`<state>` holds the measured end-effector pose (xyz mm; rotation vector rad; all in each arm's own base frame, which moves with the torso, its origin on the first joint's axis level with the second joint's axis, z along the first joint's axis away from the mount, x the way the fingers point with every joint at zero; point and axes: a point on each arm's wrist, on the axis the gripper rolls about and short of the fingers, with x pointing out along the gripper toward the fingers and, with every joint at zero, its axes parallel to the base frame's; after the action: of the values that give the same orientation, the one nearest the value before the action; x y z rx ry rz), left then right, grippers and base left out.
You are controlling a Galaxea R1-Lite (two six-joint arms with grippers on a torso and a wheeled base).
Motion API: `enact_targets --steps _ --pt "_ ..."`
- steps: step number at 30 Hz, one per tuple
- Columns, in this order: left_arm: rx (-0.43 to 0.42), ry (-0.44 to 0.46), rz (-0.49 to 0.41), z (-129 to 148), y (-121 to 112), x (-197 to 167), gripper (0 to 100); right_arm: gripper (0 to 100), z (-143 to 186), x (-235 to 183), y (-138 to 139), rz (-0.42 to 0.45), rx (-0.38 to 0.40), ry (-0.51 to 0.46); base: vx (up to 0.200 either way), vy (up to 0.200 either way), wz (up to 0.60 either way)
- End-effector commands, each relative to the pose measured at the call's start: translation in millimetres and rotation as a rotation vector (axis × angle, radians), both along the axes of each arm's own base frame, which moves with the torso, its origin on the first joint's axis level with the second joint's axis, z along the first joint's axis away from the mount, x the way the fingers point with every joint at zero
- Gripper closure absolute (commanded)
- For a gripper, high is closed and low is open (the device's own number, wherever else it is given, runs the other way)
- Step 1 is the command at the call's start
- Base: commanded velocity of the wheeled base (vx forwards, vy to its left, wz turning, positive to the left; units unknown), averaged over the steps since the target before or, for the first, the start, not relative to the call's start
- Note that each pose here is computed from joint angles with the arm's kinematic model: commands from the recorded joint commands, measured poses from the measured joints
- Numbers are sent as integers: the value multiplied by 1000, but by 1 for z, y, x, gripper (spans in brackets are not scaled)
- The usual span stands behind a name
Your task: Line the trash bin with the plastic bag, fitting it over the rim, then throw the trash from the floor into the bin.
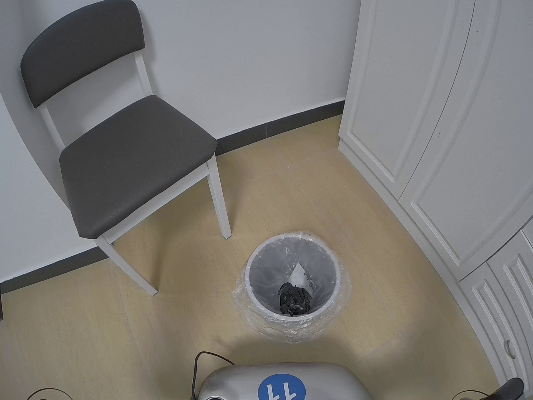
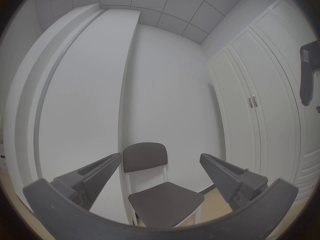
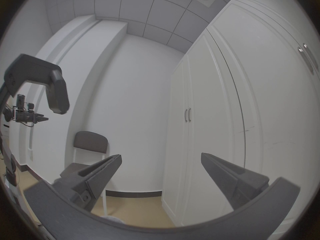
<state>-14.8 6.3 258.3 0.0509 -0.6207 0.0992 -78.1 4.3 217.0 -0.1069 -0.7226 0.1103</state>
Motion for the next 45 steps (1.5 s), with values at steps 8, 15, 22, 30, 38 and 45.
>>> enact_targets --steps 8,15,22,30,38,45 --pt "-5 -55 32 -7 2 -19 0 0 -12 -12 -2 96 85 -38 0 0 0" --pt "-5 -54 44 -24 3 -41 0 0 -13 -13 -1 90 78 -44 0 0 0" --pt "-36 -68 42 -41 3 -54 0 0 -13 -12 -1 75 53 -77 0 0 0" --pt "-98 -111 20 -57 -1 -65 0 0 -26 -2 -1 34 18 -120 0 0 0" --pt "-79 -71 8 -73 -2 -59 0 0 -25 -3 -1 32 18 -133 0 0 0" --pt "-66 -26 1 -97 -3 -41 0 0 -29 0 -1 18 9 -131 0 0 0"
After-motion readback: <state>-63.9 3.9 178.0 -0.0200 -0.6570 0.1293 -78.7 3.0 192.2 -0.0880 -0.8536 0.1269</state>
